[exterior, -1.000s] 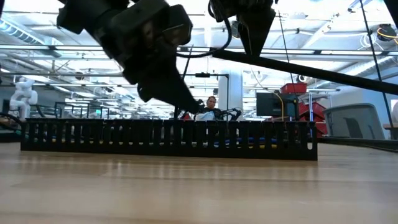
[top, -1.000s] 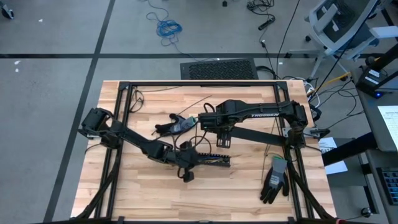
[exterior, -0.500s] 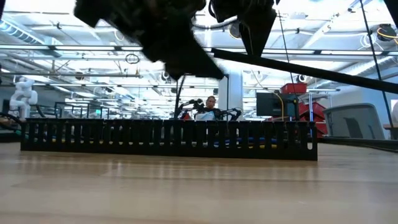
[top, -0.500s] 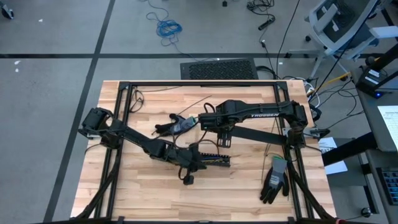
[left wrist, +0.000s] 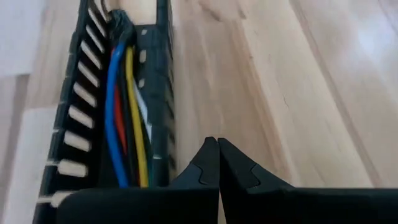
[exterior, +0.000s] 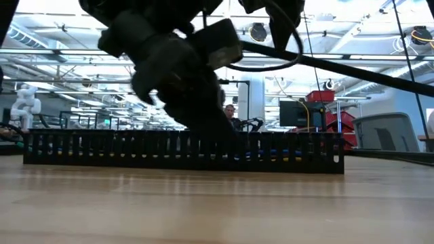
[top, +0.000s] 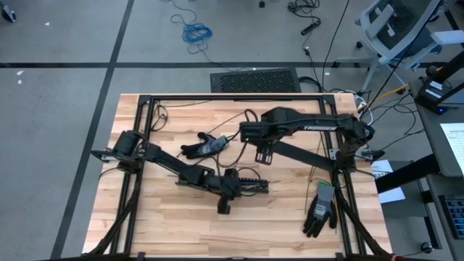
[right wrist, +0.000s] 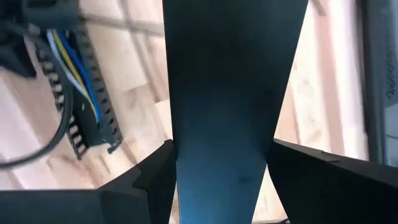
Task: Ziptie cables
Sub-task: Close the black cable duct lid
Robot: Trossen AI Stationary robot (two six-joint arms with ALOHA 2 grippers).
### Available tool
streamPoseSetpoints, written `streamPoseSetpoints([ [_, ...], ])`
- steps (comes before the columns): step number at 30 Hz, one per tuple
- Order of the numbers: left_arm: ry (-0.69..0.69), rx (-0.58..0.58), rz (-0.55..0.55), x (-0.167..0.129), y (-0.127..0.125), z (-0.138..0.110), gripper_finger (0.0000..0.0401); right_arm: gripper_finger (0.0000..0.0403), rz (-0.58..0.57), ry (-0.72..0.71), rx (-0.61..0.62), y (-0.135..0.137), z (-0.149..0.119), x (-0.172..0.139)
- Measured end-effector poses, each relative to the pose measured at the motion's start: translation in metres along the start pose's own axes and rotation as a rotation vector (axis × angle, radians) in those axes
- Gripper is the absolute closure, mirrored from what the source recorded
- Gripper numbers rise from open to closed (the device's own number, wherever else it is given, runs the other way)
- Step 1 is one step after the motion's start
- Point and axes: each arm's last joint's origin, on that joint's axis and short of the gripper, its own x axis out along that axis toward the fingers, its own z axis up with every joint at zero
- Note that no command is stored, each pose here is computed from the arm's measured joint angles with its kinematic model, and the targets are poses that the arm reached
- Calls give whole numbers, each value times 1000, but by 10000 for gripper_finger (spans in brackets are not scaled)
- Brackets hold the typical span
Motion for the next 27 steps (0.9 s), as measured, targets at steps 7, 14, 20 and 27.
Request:
streamPoseSetpoints([
  [7, 3, 2, 106, 3, 5, 5, 401, 206, 5, -78, 101, -15, -10, -21],
  [14, 4, 86, -20, -29, 1, 27, 401, 206, 8, -74, 82, -14, -15, -24],
  [20, -32, 103, 52, -124, 14, 51, 401, 206, 15, -37, 12, -12, -16, -15],
  [27, 9, -71, 293, -235, 13, 21, 401, 206, 214, -45, -86, 23, -12, 12],
])
